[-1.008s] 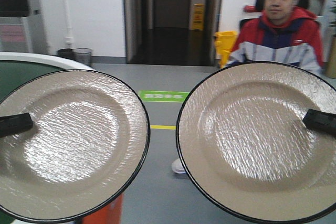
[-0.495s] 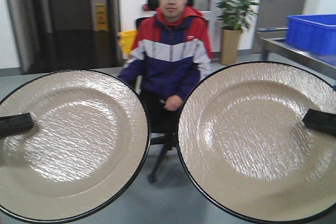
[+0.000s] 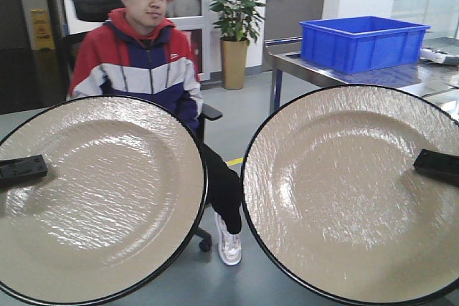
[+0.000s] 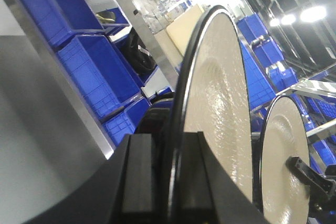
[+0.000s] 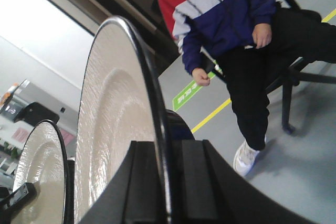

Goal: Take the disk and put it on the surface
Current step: 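Hold both plates raised while the base drives to the steel table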

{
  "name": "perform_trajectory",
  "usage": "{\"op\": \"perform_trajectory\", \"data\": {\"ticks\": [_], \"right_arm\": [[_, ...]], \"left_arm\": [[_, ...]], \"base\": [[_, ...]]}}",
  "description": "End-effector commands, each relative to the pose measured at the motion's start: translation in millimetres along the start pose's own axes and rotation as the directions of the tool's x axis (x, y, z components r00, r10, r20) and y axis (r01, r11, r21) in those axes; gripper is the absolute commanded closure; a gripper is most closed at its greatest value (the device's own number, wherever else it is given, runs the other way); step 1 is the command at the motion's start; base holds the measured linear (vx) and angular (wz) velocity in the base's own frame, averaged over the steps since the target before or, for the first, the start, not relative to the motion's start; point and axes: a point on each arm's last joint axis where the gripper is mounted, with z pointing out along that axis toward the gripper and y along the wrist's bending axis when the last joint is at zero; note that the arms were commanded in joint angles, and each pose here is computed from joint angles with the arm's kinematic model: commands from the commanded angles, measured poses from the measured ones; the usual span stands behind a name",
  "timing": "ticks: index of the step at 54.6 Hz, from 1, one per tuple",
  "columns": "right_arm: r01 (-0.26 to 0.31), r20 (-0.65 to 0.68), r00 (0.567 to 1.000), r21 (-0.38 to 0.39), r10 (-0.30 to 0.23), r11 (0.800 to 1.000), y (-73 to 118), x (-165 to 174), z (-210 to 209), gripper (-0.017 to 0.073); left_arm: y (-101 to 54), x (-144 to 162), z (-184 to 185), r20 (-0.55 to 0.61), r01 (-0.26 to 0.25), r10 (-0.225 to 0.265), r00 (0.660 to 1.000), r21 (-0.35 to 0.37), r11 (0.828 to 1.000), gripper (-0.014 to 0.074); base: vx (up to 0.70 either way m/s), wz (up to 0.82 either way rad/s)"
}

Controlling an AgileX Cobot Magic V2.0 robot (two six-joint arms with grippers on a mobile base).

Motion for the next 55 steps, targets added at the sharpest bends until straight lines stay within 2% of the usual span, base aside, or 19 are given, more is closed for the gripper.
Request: {"op": "perform_trajectory", "data": {"ticks": [1, 21, 33, 55], "right_arm": [[-0.036, 0.080, 0.996, -0.098, 0.044, 0.995, 19.0, -11.6, -6.2, 0.0568], [-0.035, 0.076, 0.996, -0.101, 0.043, 0.994, 19.3, -11.1, -6.2, 0.0568], [-0.006, 0.079, 0.997, -0.099, 0.013, 0.995, 19.3, -11.1, -6.2, 0.0568], [-0.006, 0.079, 0.997, -0.099, 0.013, 0.995, 19.3, -11.1, -6.2, 0.0568]], "left_arm": [[-27.0, -9.8, -4.6, 0.081, 0.022, -0.034, 0.996, 0.144, 0.989, 0.0594], [-27.0, -9.8, -4.6, 0.081, 0.022, -0.034, 0.996, 0.144, 0.989, 0.0594], [-27.0, -9.8, -4.6, 0.081, 0.022, -0.034, 0.996, 0.144, 0.989, 0.0593], [-26.9, -9.8, -4.6, 0.081, 0.022, -0.034, 0.996, 0.144, 0.989, 0.0592]], "base": [[0.37, -0.25], [0.44, -0.16], [0.50, -0.19], [0.52, -0.37]]}}
